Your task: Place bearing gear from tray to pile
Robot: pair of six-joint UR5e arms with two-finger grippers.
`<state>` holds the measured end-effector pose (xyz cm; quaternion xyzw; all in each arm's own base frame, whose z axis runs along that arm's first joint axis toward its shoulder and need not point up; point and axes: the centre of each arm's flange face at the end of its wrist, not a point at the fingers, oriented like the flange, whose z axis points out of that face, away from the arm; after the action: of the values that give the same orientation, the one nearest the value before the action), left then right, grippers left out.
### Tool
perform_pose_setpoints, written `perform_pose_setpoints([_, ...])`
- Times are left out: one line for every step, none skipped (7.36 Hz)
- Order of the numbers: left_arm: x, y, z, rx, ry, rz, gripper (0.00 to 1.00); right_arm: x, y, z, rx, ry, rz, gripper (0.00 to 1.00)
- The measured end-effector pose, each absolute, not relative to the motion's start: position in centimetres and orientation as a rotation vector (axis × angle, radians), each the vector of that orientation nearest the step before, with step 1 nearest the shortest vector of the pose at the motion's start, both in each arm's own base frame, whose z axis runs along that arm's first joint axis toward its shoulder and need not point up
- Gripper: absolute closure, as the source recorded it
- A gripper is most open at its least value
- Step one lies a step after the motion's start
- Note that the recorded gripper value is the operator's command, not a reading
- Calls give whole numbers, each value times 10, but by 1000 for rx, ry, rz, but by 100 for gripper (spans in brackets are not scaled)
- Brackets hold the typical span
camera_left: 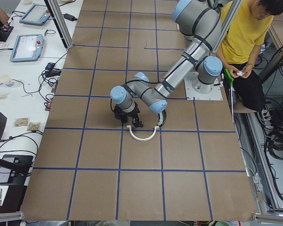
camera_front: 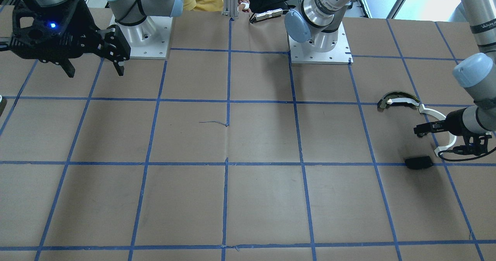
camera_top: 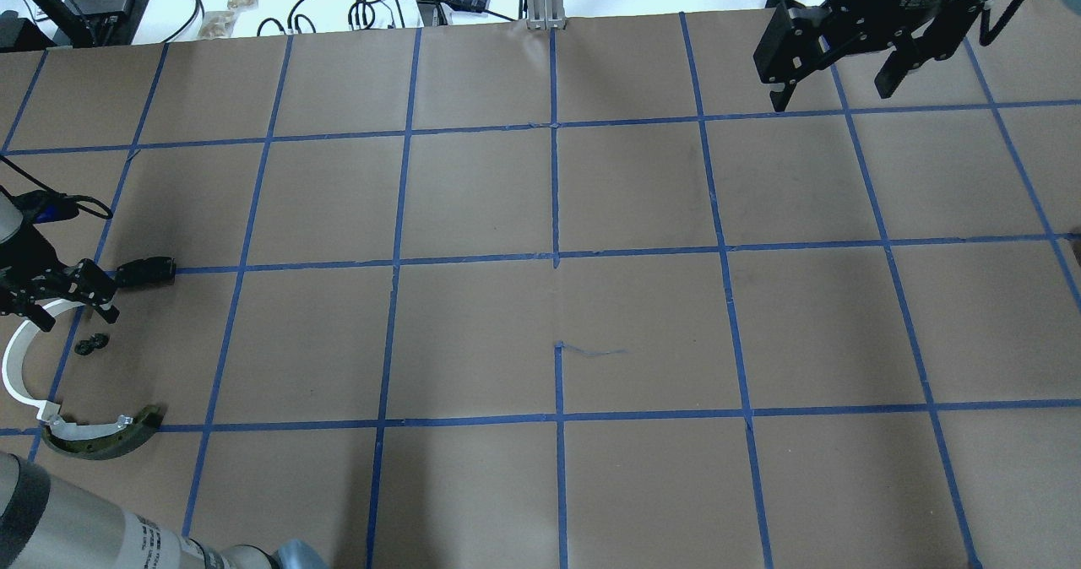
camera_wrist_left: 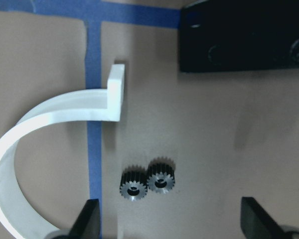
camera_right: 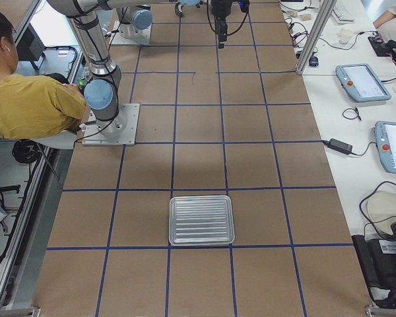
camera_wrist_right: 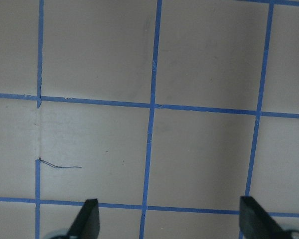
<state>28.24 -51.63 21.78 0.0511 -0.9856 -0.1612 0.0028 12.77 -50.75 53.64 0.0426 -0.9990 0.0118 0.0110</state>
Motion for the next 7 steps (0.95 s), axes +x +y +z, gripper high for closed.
perform_pose_setpoints([262,-528,248,152,-3111,-455,0,129,-507,529,133,-3120,18,0])
perform_pose_setpoints([229,-541,282,148,-3116,-383,0,129,-506,524,134,-3122,4,0])
perform_pose_setpoints([185,-555,319,147,-3121,-292,0,130,-506,521,136,-3123,-2,0])
perform_pose_setpoints([131,-566,360,78,-3147,-192,0,130,-505,521,138,-3123,-2,0])
perform_pose_setpoints([71,-567,399,-17,-3164,-101,0,130,-504,520,138,-3124,-3,0])
perform_pose_setpoints([20,-556,431,-65,-3169,-36,0,130,-505,519,135,-3125,-7,0])
perform_pose_setpoints([-20,-539,456,-44,-3170,6,0,130,-506,518,133,-3125,-10,0])
